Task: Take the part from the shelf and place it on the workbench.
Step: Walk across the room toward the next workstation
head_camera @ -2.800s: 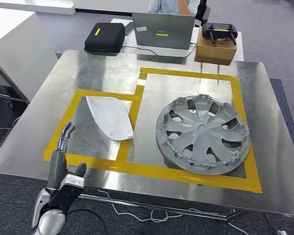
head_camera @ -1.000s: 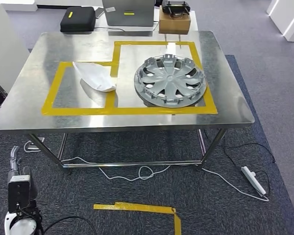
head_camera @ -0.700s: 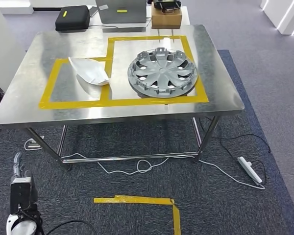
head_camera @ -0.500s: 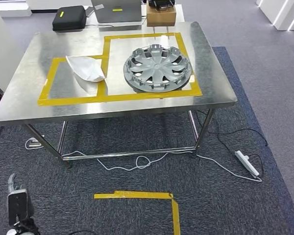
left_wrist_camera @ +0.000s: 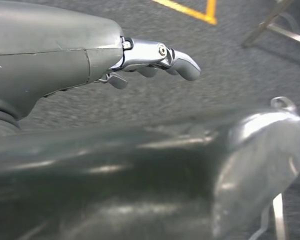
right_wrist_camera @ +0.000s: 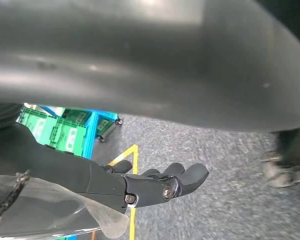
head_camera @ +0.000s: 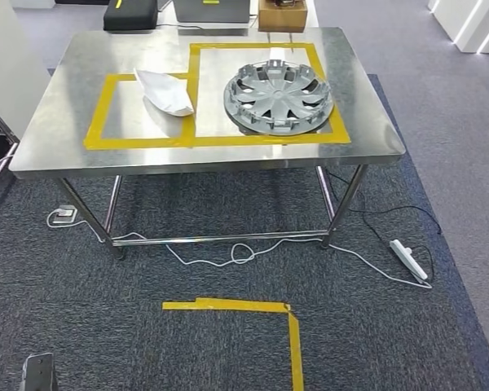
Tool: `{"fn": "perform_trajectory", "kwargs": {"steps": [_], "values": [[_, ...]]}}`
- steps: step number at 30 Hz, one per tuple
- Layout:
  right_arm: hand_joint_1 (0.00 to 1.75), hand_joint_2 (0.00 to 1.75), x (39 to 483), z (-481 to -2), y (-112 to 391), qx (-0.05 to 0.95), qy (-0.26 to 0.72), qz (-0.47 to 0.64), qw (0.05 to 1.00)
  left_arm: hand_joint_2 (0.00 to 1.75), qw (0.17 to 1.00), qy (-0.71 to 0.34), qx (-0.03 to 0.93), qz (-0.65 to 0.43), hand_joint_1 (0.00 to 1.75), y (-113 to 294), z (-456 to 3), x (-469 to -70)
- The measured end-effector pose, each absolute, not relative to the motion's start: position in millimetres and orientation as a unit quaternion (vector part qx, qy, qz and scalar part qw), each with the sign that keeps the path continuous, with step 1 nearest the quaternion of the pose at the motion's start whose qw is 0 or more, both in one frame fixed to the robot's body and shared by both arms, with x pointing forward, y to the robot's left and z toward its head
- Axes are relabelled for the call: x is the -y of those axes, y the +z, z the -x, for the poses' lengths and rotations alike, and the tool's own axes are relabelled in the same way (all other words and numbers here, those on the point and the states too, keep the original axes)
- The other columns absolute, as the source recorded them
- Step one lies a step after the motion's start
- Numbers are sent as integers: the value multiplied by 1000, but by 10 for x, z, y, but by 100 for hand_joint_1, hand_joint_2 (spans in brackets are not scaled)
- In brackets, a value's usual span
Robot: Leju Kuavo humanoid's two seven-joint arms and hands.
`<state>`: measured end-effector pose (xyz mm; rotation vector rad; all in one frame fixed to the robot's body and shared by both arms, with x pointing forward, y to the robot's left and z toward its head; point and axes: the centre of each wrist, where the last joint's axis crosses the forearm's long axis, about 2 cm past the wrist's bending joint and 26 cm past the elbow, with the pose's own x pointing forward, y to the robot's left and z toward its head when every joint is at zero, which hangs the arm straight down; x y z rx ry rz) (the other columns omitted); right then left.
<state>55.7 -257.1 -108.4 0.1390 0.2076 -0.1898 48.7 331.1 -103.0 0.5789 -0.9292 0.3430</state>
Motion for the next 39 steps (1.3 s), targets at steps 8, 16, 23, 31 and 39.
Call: {"fn": "perform_trajectory", "kwargs": {"steps": [8, 16, 23, 31, 39], "values": [[0, 0, 2541, -630, -1072, -100, -69, -62, 991, 0, 882, 145, 374, -245, 0, -1084, -369, -3177], [0, 0, 2355, -665, -1051, -93, -6, -34, 995, 0, 900, 154, 337, -229, 0, -1099, -273, -3262], [0, 0, 2274, -696, -1037, -89, 0, -39, 995, 0, 912, 119, 331, -213, 0, -1095, -312, -3332], [0, 0, 2259, -649, -1043, -90, -6, -41, 995, 0, 921, 101, 317, -201, 0, -1105, -292, -3262], [0, 0, 2285, -611, -1052, -93, -15, -44, 995, 0, 927, 63, 315, -195, 0, -1110, -303, -3104]]}}
